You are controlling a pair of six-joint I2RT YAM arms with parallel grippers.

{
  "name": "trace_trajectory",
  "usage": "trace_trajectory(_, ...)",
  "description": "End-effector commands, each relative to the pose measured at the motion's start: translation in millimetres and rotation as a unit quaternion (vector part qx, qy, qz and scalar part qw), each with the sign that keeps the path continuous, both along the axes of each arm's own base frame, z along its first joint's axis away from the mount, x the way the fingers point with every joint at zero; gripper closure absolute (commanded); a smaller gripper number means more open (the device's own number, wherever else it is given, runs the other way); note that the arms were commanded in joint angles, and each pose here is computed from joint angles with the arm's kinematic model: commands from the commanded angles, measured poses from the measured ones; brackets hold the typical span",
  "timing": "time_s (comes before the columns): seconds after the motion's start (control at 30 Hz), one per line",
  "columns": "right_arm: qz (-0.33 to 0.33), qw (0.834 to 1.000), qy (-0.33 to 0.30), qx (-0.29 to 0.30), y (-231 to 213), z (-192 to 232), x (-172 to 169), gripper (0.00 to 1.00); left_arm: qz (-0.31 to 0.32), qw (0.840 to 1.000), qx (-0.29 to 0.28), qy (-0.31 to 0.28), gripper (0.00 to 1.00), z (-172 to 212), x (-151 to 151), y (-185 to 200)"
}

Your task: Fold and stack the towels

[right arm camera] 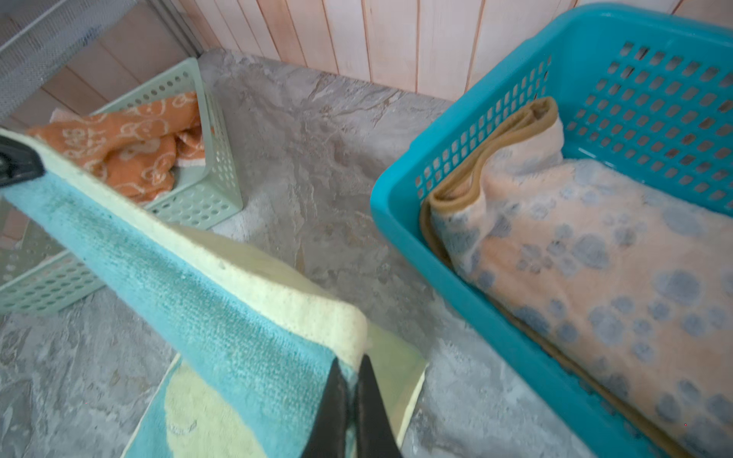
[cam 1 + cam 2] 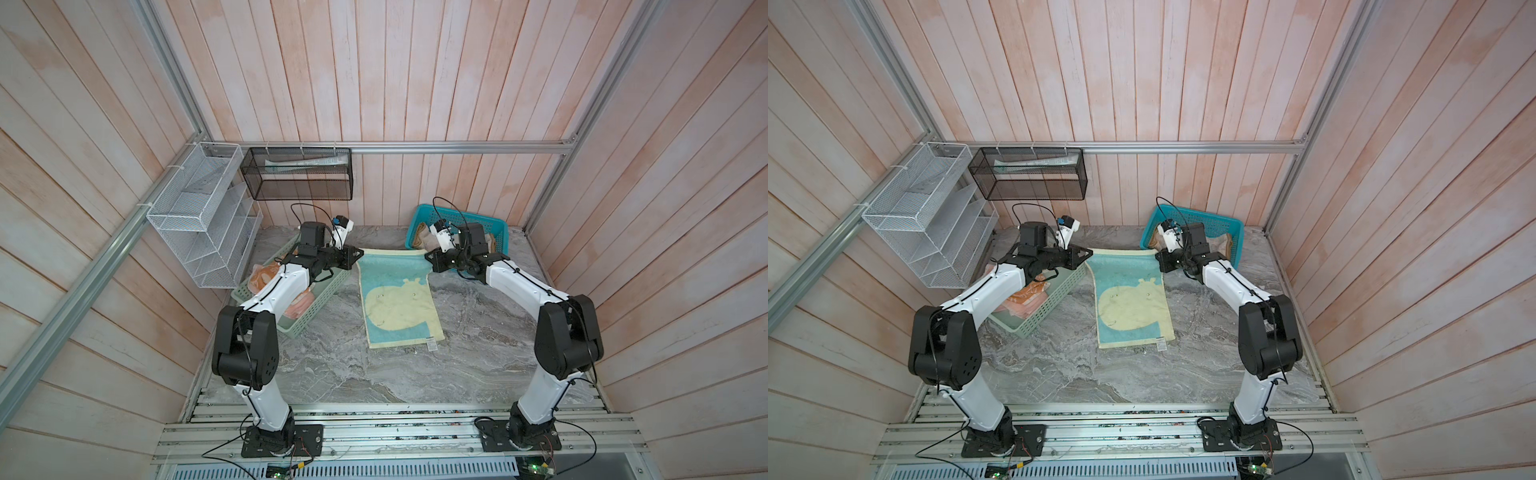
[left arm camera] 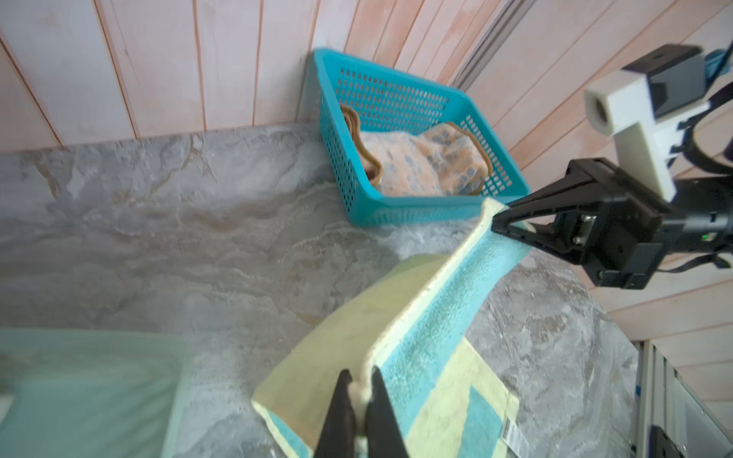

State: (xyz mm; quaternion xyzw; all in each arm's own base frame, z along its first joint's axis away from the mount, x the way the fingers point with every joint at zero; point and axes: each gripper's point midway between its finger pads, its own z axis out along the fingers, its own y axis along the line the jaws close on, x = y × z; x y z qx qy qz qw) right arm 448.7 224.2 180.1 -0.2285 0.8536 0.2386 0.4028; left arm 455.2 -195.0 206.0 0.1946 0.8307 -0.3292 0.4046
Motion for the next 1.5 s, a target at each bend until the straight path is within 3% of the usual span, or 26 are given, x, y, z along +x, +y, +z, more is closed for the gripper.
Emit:
trace_trajectory(0.0, -0.023, 0.999, -0.042, -0.013, -17.4, 6.5, -8.7, 1.0, 0.005, 0.999, 0.005, -0.035, 1.0, 5.1, -16.6, 1.5)
trace_trajectory(0.3, -0.035, 0.998, 0.055, -0.014, -21.9, -80.7, -72.4, 1.0, -0.011, 0.995, -0.009, 0.098, 1.0, -101.3, -100.2, -37.0)
trace_trajectory(0.5, -0.046, 0.987, 0.151, 0.001, -14.7, -132.8, -103.7, 1.0, 0.008, 0.987, -0.001, 0.158, 1.0, -146.7, -129.1, -27.1)
trace_trajectory(0.67, -0.025, 0.986, 0.166, 0.022, -0.5, -136.2, -128.6, 0.99, 0.012, 0.987, 0.006, 0.161, 1.0, -149.0, -143.9, -19.3)
trace_trajectory(0.73, -0.011, 0.986, 0.165, 0.033, 3.6, -129.8, -138.8, 0.81, 0.016, 0.987, 0.011, 0.162, 0.95, -148.0, -147.5, -15.7)
trace_trajectory(0.8, 0.004, 0.986, 0.162, 0.045, 5.5, -118.5, -151.1, 0.67, 0.02, 0.986, 0.015, 0.166, 0.78, -145.8, -153.5, -12.1)
trace_trajectory(0.87, 0.018, 0.986, 0.157, 0.054, 5.4, -106.3, -164.9, 0.63, 0.025, 0.987, 0.014, 0.16, 0.72, -138.5, -158.8, -8.7)
trace_trajectory(1.03, 0.018, 0.988, 0.128, 0.084, -5.2, -72.1, -191.8, 0.6, 0.054, 0.991, 0.007, 0.124, 0.7, -115.3, -161.4, 4.0)
trace_trajectory(1.2, -0.065, 0.991, 0.08, 0.082, -29.1, -55.6, -171.5, 0.58, 0.042, 0.991, 0.001, 0.129, 0.69, -106.4, -147.0, -6.4)
trace_trajectory(1.37, -0.099, 0.984, 0.142, 0.03, -36.5, -78.1, -145.6, 0.56, 0.056, 0.981, 0.032, 0.183, 0.62, -123.9, -139.0, -7.4)
trace_trajectory(1.47, -0.076, 0.98, 0.186, -0.002, -29.6, -93.4, -137.9, 0.55, 0.069, 0.975, 0.032, 0.209, 0.59, -127.1, -142.8, -5.2)
